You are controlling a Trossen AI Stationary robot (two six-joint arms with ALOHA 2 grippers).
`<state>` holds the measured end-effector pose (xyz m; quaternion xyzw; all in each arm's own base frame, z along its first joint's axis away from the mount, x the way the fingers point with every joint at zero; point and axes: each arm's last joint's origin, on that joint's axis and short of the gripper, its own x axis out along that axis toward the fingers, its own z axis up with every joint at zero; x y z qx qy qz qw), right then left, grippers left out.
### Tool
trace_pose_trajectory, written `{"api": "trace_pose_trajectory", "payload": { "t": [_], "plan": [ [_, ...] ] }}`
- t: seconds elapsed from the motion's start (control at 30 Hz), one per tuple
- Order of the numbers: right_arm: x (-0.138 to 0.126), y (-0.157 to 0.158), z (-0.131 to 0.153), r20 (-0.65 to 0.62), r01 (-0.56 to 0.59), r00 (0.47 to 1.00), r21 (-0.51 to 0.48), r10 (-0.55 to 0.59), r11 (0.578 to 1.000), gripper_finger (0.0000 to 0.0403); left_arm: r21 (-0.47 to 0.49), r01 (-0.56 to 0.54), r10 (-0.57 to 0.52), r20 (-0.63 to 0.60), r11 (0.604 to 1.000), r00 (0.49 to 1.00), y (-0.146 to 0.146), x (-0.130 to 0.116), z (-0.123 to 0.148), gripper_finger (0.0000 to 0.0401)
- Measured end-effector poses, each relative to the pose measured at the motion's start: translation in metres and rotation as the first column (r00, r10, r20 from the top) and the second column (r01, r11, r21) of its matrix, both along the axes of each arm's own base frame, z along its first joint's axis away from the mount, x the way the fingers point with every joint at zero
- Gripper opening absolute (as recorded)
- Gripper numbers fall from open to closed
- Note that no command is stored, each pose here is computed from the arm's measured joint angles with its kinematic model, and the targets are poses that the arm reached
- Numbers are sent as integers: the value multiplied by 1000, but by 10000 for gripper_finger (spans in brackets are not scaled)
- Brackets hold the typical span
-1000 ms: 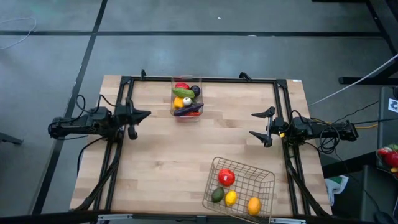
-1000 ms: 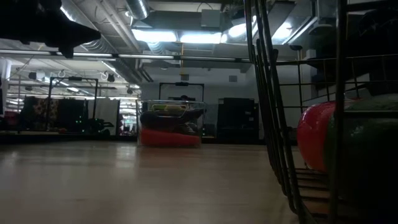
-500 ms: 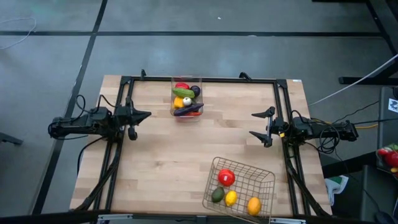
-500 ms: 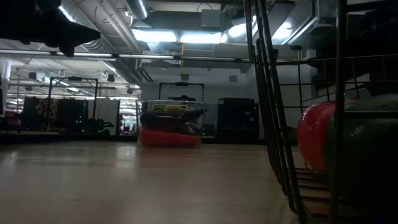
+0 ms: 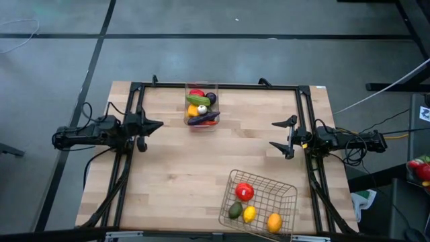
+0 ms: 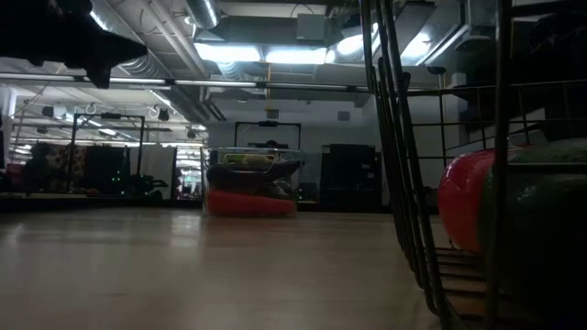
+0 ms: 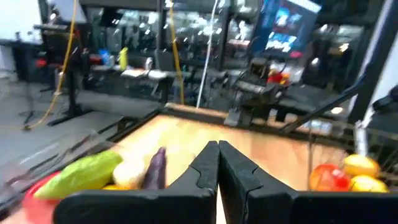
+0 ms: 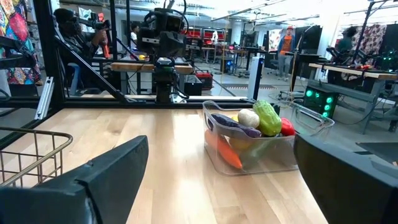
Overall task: Sort produce into baskets
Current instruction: Return to Home Position
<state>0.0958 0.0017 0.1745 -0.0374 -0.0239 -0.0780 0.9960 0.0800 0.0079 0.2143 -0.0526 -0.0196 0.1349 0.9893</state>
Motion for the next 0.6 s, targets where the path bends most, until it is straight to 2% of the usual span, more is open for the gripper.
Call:
{"api": "trace_pose_trajectory", "payload": {
  "t": [0.13, 0.3, 0.6],
  "plan": [
    [0, 0, 0, 0, 0, 1000, 0, 0, 1000, 397, 33, 50, -53, 97, 998, 994, -2, 2, 5, 0],
    [0, 0, 0, 0, 0, 1000, 0, 0, 1000, 397, 72, 62, -73, 173, 995, 982, -2, 9, -9, 0],
    [0, 0, 0, 0, 0, 1000, 0, 0, 1000, 397, 104, 58, -72, 136, 993, 988, -2, 13, -24, 0]
  ]
}}
